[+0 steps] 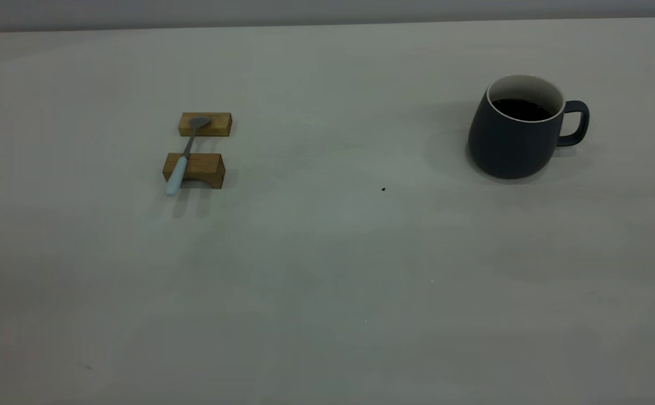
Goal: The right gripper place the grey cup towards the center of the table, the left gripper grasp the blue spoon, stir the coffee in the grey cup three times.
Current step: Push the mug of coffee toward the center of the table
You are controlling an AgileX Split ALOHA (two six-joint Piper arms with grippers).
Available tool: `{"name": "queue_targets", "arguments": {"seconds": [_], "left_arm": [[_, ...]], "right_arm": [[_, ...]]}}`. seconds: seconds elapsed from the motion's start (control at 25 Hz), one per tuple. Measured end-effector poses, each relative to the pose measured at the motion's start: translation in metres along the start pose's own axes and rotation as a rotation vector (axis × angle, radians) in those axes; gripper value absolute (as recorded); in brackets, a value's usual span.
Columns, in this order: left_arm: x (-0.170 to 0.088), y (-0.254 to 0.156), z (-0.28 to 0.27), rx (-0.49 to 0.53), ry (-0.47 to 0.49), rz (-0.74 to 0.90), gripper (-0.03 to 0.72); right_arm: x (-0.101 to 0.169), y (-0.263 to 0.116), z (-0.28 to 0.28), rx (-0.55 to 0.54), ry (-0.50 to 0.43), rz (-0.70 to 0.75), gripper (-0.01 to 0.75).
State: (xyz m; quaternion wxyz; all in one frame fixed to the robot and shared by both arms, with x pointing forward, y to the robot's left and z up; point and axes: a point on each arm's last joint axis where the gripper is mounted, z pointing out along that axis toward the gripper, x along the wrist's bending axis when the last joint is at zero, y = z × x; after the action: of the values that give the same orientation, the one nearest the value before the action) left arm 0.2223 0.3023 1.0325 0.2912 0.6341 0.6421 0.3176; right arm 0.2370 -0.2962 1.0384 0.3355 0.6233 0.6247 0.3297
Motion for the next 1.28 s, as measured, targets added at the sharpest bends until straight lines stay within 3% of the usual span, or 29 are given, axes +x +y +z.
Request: {"name": "queue_targets", "arguments": {"seconds": [0.96, 1.08, 1.28], "left_arm": [[0.000, 0.000, 0.000, 0.000, 0.000, 0.000, 0.577], [0.000, 0.000, 0.000, 0.000, 0.000, 0.000, 0.577], [0.000, 0.000, 0.000, 0.000, 0.000, 0.000, 0.577]], "right_arm": [[0.002, 0.000, 0.000, 0.002, 0.018, 0.004, 0.483], [0.005, 0.006, 0.008, 0.062, 0.062, 0.014, 0.493], [0.008, 0.033, 0.036, 0.202, 0.114, -0.004, 0.601]]}}
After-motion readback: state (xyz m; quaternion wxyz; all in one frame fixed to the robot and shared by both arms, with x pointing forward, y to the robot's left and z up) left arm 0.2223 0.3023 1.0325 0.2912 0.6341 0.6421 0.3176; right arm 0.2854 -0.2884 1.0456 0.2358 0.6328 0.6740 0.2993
